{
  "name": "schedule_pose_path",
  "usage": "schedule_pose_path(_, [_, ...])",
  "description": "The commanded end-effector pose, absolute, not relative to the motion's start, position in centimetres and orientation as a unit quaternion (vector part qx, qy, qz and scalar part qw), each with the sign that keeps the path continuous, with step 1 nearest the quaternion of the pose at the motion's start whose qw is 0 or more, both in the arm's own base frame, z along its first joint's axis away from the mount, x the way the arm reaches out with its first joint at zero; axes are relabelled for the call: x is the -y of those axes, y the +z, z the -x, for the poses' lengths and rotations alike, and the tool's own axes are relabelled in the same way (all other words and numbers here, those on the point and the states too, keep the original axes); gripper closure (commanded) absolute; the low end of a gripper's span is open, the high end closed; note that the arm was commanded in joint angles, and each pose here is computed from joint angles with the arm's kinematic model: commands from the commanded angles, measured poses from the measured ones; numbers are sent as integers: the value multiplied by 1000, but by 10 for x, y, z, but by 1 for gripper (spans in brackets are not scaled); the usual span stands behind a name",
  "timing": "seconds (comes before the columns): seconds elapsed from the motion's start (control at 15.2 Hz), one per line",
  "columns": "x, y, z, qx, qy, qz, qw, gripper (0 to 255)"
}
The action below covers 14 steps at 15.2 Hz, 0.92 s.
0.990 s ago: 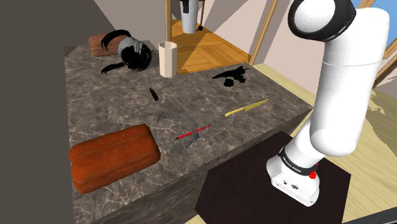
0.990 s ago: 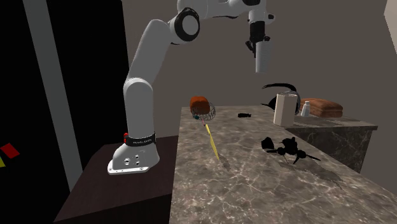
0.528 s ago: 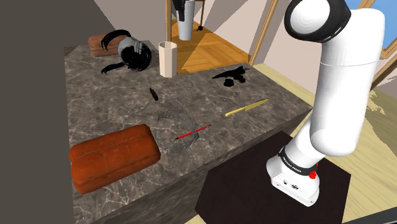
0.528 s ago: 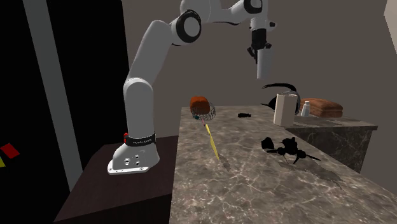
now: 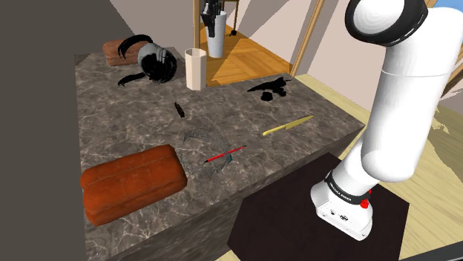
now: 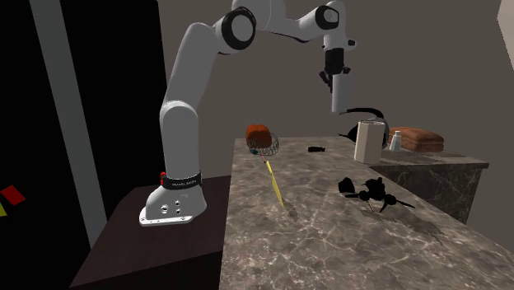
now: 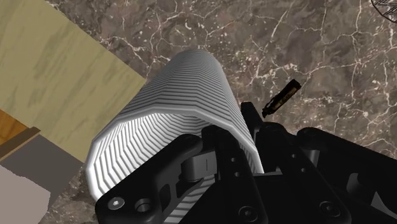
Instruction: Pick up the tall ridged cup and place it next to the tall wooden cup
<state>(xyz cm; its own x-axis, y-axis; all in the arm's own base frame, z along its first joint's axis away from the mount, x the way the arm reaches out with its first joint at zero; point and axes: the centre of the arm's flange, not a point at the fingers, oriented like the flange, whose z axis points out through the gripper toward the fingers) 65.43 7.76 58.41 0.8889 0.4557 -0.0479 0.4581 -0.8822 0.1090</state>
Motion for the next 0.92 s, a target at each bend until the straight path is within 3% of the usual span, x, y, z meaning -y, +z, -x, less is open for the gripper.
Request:
schedule_pose_path(0.0, [-78,573,-654,-235,-10,-970,59,255])
schedule_pose_path(0.86, [-78,505,-654,-235,-10,-970,59,255])
